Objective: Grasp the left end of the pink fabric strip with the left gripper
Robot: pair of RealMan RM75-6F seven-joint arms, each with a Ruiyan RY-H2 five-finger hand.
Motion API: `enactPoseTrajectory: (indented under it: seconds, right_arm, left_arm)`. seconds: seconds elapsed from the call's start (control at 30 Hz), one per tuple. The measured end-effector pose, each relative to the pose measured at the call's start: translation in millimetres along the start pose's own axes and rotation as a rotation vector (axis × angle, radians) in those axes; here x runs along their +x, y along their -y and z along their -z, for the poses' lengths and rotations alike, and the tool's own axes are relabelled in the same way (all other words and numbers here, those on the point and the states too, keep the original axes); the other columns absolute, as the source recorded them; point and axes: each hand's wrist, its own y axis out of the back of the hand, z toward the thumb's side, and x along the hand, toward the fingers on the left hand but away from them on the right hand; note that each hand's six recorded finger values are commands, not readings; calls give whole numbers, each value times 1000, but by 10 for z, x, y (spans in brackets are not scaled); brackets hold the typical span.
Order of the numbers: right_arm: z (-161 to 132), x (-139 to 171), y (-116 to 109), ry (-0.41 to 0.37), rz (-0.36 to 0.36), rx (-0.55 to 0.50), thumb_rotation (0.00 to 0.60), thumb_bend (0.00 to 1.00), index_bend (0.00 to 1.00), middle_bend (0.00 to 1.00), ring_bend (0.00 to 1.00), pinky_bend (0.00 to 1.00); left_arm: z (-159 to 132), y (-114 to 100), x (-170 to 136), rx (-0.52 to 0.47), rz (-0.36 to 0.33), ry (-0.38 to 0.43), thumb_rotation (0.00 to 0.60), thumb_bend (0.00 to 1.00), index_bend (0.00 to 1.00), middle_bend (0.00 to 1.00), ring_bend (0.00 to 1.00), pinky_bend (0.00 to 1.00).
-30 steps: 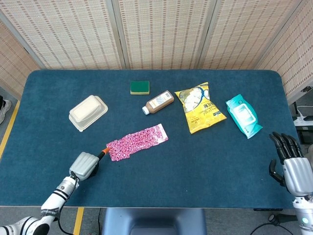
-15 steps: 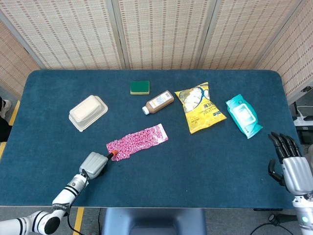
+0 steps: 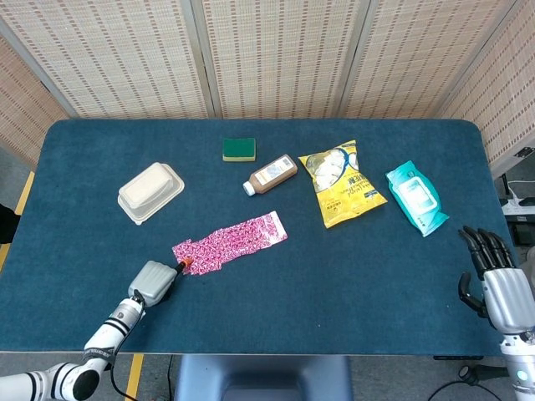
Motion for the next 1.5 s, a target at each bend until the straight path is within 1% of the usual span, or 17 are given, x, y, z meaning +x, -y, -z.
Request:
enactPoseTrajectory:
  seconds: [0.2,0.47,0.57,0.67,0.7,0.73,0.77,0.83,0.9,0.93,0.97,1.03,1.13,1.27,1.37,1.5]
  right_arm:
    - [-5,3,11,-2,-6,0,600,739,29,61,0,63]
    - [-13,13,10,-4,-5,-1,600,739,29,61,0,63]
    - [-16,13,8,-4,-3,-2,600,739,29,61,0,63]
    - [-21,18,19,-6,-6,0,600,739,29,61,0,63]
    - [-22,20,23,-7,-8,1,600,739,29,61,0,63]
    - [-24,21,27,-7,-10,1,600,738,29,61,0,63]
    - [-24,21,31,-8,-12,2,600,739,29,61,0,63]
    - [-25,23,33,-8,-14,3,600,739,29,61,0,63]
    - [-24,22,34,-8,-14,3,600,739,29,61,0,63]
    - [-24,22,34,-8,-14,4,600,739,29,61,0,63]
    - [-24,21,35,-8,-14,3,600,739,29,61,0,63]
    - [-23,20,38,-7,-15,3,600,739,29,61,0,63]
    - [-18,24,45,-6,-25,0,600,739,29,61,0,63]
    - [-12,19,31,-5,-24,-3,600,739,29,61,0,63]
    - [-8,17,23,-3,-23,-4,600,739,29,61,0,63]
    - [-8,18,24,-4,-24,-5,600,739,29,61,0,63]
  left_arm:
    - [193,44,-193,17,0,-45,600,821,367,701,733,616]
    - [495,231,-505,53,28,-103,600,822,389,702,734,621]
    - [637,277,-621,68,32,-139,600,822,427,702,734,623]
    - [738,261,-697,72,20,-173,600,822,474,701,734,624]
    - [754,244,-710,70,13,-180,600,822,469,701,734,624]
    - [765,212,-722,65,-1,-187,600,823,441,701,734,624]
    - [764,180,-726,58,-14,-190,600,823,392,701,734,624]
    - [738,85,-718,43,-54,-189,600,823,304,702,734,624]
    - [699,10,-702,33,-84,-182,600,823,240,702,734,624]
    - [681,-10,-695,29,-93,-179,600,822,208,702,734,625]
    - [673,-17,-690,28,-96,-177,600,822,148,702,734,626]
    - [610,-57,-653,28,-112,-161,600,823,72,703,737,631]
    - [376,-114,-489,20,-131,-99,600,822,49,705,740,634]
    - [45,-99,-203,6,-114,-21,600,824,48,705,745,638]
    - [-89,-89,-32,3,-97,0,600,826,48,705,745,639]
    - [-153,-65,75,18,-72,7,600,826,77,706,746,639]
